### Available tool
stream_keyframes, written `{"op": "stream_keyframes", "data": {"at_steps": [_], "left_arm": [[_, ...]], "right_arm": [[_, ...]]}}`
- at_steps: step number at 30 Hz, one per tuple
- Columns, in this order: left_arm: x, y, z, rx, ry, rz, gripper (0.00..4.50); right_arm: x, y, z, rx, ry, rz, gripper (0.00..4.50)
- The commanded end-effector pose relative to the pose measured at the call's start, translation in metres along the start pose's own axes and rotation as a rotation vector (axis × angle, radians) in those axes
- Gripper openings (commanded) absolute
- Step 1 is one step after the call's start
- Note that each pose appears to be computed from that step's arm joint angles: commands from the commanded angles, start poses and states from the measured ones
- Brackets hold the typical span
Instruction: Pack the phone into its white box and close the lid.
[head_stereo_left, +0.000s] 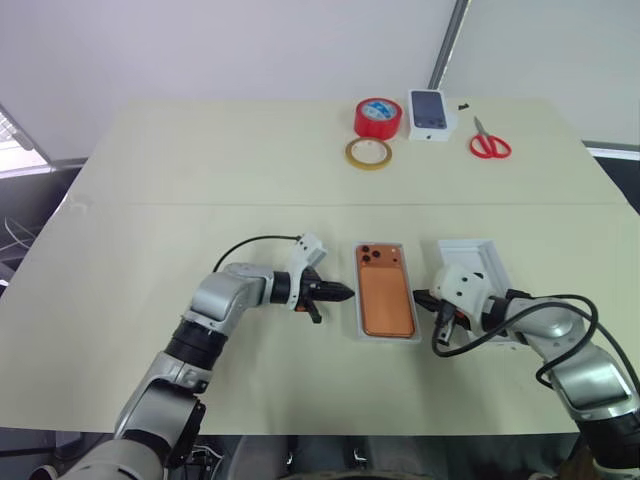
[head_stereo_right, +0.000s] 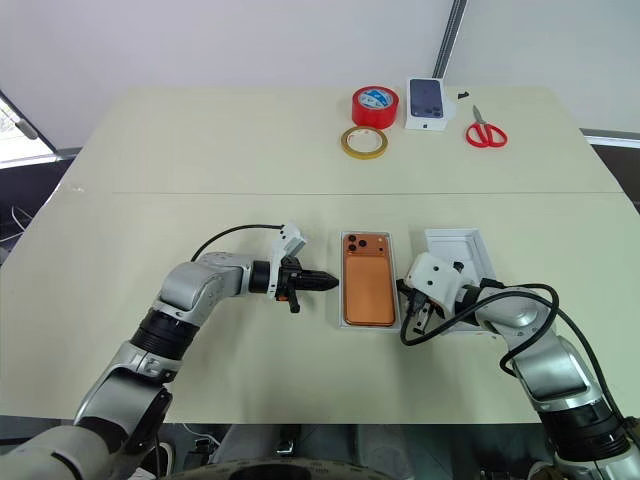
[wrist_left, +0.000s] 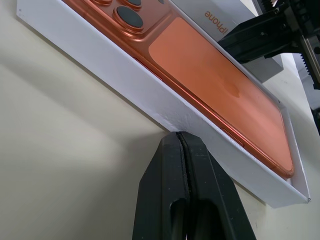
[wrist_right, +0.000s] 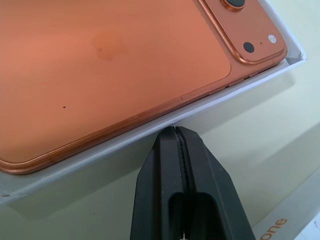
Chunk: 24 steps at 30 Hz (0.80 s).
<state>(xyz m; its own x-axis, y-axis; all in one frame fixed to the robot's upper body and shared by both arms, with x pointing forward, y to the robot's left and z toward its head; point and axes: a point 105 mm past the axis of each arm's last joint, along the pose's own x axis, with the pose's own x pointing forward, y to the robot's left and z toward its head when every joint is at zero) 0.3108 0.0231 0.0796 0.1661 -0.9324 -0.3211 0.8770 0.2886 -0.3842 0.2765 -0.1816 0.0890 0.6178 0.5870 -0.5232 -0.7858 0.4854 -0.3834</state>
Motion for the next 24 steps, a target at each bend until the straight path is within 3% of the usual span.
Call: {"op": "stream_keyframes", "data": {"at_steps": [1, 6, 14, 21, 23, 24], "left_arm": [[-0.001, -0.003, 0.018, 0.079, -0.038, -0.024, 0.04], [-0.015, 0.006, 0.020, 0.079, -0.043, 0.012, 0.04], [-0.037, 0.010, 0.031, 0.091, -0.093, 0.036, 0.04], [-0.058, 0.022, 0.051, 0.171, -0.199, 0.124, 0.04], [-0.065, 0.024, 0.052, 0.173, -0.210, 0.132, 0.04], [-0.069, 0.024, 0.053, 0.165, -0.219, 0.123, 0.27]], "right_arm": [[-0.005, -0.003, 0.020, -0.052, -0.072, -0.003, 0.00], [-0.009, -0.002, 0.019, -0.061, -0.063, 0.011, 0.00], [-0.021, -0.027, 0.017, -0.100, -0.042, -0.049, 0.00], [-0.024, -0.047, -0.010, -0.095, 0.022, -0.147, 0.00], [-0.028, -0.049, -0.003, -0.059, -0.018, -0.158, 0.00], [-0.030, -0.050, 0.003, -0.022, -0.051, -0.155, 0.00]]}}
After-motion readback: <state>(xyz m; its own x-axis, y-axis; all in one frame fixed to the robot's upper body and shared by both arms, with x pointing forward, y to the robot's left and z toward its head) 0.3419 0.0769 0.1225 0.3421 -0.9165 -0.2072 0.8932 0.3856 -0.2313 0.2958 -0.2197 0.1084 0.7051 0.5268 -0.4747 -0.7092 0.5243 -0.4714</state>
